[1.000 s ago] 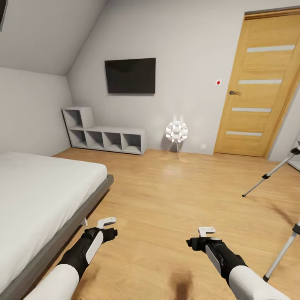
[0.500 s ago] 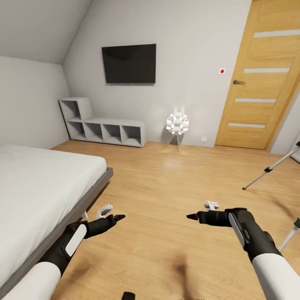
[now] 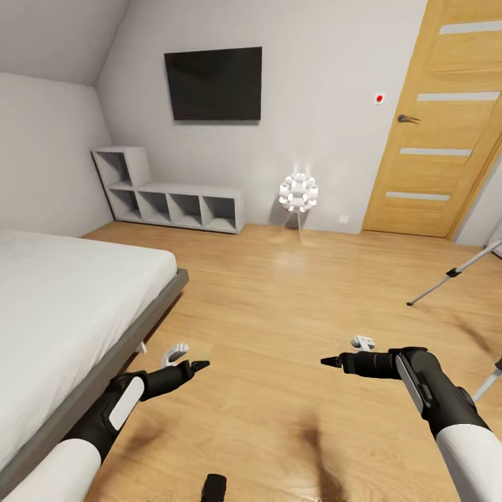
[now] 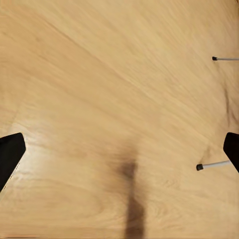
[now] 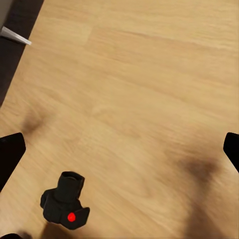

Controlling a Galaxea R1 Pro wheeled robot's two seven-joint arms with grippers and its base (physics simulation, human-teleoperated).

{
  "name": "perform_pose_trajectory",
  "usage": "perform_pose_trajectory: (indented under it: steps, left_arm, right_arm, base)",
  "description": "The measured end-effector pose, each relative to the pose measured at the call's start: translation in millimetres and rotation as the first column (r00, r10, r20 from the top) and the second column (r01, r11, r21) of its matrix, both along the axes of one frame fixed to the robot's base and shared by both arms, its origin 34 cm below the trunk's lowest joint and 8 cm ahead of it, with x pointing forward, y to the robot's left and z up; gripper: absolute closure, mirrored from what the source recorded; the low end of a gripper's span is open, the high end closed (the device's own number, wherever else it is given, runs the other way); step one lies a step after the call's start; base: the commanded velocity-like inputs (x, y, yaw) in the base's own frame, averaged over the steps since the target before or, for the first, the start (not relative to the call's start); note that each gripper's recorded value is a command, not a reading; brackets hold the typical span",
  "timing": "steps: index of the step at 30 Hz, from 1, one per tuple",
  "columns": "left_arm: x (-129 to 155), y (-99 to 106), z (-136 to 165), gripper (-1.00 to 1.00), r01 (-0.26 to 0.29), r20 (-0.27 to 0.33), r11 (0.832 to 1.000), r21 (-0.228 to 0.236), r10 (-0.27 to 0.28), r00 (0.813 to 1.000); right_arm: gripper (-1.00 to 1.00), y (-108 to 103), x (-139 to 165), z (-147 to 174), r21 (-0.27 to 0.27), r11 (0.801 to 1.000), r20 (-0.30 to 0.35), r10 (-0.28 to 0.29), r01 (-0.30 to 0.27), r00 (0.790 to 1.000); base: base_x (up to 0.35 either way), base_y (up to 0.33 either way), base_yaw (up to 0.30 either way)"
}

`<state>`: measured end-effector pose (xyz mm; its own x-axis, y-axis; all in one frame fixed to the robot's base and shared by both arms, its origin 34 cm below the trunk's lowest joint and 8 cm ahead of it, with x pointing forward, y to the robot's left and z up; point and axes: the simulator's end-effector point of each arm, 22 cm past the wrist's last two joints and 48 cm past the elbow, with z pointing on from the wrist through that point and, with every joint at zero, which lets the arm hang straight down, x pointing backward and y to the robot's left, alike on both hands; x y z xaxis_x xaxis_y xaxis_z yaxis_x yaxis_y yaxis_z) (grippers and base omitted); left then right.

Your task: Attach the digital camera to the camera tripod in the bedroom.

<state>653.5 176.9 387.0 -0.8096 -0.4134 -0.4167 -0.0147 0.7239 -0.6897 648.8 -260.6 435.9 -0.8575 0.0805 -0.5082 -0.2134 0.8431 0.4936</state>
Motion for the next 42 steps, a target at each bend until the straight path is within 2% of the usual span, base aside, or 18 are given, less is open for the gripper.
perform_pose_trajectory:
  steps: [9, 42]
  left_arm:
    - [-4.9, 9.3, -30.1, -1.00, -0.024, -0.058, 0.999, 0.048, 0.027, 0.998]
    - [-28.3, 10.7, -107.7, -1.00, -0.016, -0.188, 0.998, 0.061, 0.027, 0.982]
  right_arm:
    - [-1.00, -2.5, -1.6, -20.6, 0.005, 1.000, -0.034, -0.011, 0.011, 0.999]
    - [-1.00, 4.3, -23.0, -104.7, 0.018, 1.000, -0.185, -0.009, 0.012, 0.983]
  base:
    - [0.000, 0.000, 0.000]
    - [0.000, 0.000, 0.000]
